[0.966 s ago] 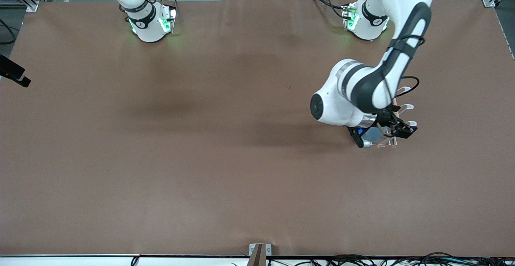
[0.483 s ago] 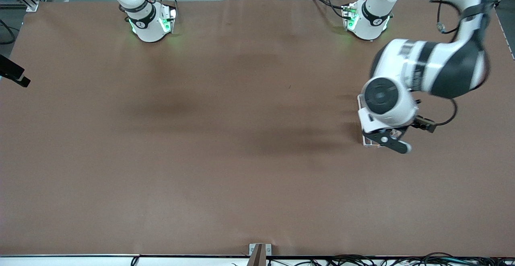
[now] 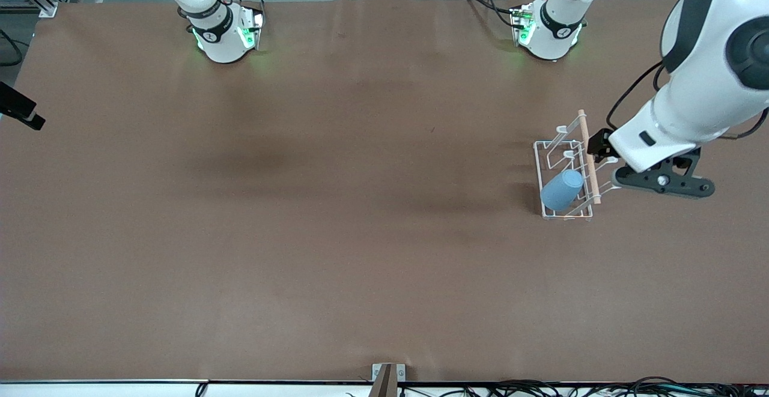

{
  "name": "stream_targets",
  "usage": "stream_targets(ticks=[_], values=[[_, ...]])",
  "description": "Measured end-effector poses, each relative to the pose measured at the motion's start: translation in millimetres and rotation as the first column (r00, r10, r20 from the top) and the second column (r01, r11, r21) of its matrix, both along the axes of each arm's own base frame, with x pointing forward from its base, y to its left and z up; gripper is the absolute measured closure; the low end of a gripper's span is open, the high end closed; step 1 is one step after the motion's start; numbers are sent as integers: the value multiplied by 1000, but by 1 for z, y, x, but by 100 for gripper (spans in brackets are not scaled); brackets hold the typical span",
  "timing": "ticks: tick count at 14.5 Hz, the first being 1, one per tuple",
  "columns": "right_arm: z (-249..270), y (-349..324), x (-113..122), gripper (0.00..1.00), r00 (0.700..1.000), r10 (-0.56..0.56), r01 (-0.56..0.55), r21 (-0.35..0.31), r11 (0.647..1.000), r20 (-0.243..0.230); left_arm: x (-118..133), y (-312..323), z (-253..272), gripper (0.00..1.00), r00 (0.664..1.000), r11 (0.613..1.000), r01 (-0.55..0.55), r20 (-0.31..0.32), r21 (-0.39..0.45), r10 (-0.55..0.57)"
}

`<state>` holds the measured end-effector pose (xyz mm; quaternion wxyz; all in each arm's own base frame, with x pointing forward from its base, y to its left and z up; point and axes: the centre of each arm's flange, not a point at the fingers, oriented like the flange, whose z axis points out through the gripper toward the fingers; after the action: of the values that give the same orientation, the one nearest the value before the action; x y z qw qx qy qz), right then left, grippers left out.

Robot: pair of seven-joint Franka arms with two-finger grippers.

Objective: Hang cup on cup holder

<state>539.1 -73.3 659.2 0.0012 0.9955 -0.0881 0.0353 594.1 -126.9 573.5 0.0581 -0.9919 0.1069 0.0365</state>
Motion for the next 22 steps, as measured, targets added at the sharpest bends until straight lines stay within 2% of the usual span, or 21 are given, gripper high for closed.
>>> stream_targets(ticks=[7,13,19,22], values=[[0,0,0,0,1000,0,0,0,1000,0,-39,41,61,0,989,986,-123,65,-113,131],[0,0,0,0,1000,1,-1,0,1000,0,-47,63,97,0,975,973,-161,125,-168,183],[0,2,0,0,1000,3,-3,0,1000,2,-50,65,94,1,974,970,-183,104,-163,201],[0,2,0,0,1000,4,-4,0,1000,2,-60,66,95,1,972,967,-194,102,-162,212]])
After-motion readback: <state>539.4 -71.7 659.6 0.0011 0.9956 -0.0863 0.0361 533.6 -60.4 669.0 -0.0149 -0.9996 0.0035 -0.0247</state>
